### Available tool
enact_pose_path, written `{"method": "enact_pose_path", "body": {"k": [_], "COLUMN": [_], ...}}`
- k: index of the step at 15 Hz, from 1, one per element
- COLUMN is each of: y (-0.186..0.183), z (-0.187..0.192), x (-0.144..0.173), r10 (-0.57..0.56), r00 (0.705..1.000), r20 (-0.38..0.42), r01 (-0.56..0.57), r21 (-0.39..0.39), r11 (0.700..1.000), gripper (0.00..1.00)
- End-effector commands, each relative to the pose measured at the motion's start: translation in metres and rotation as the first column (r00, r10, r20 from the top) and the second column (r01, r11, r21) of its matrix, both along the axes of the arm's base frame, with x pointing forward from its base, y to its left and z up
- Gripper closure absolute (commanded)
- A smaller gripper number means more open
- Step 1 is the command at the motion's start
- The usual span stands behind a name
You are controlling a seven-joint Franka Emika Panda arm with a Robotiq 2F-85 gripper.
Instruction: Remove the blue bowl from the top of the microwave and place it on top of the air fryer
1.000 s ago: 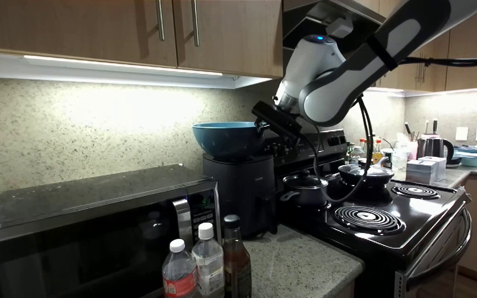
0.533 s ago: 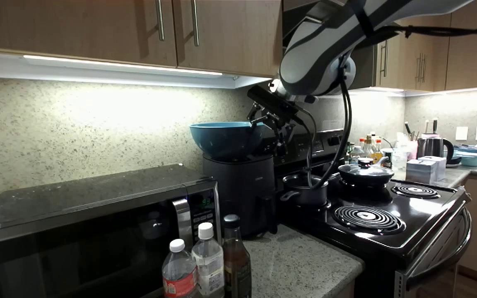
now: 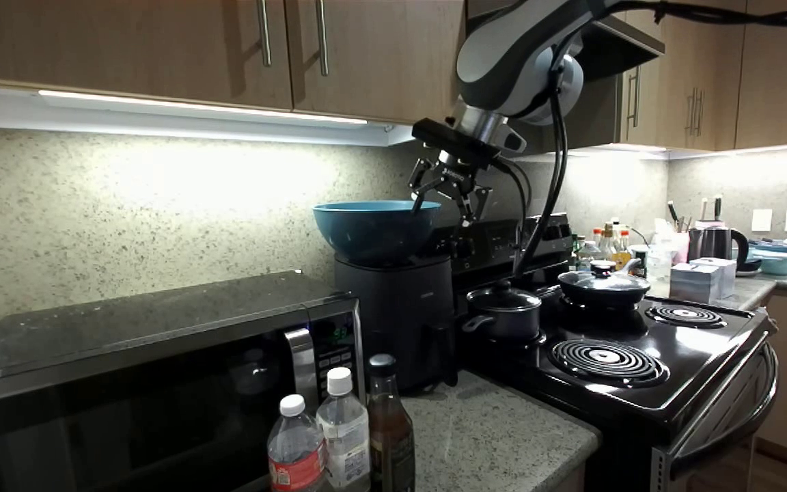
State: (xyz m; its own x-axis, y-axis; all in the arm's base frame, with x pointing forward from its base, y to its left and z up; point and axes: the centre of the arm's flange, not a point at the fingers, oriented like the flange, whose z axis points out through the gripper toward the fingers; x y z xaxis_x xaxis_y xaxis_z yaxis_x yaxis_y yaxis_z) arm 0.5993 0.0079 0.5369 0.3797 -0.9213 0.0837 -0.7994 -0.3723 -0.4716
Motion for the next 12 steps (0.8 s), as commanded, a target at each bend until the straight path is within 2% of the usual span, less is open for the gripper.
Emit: {"method": "enact_pose_path", "body": {"k": [1,4,6,7,12], "y": [0.001,0.011,0.015,0.008,0.012], "z": [0.015,0.027,0.035,0.030,0.037], "x": [-0.020,-0.035,-0.042,-0.020,-0.030], "r10": [0.008,0.016,0.026,0.040,0.045], "r00": [1.000,1.000,0.999,0.999,0.998], "r20": [-0.018,0.011,0.040,0.030,0.039], "r01": [-0.009,-0.015,-0.020,-0.037,-0.039], "r21": [-0.046,-0.085,-0.144,-0.111,-0.133], "r11": [0.999,0.996,0.989,0.993,0.990], "gripper": [0.00,0.00,0.00,0.00,0.00]}}
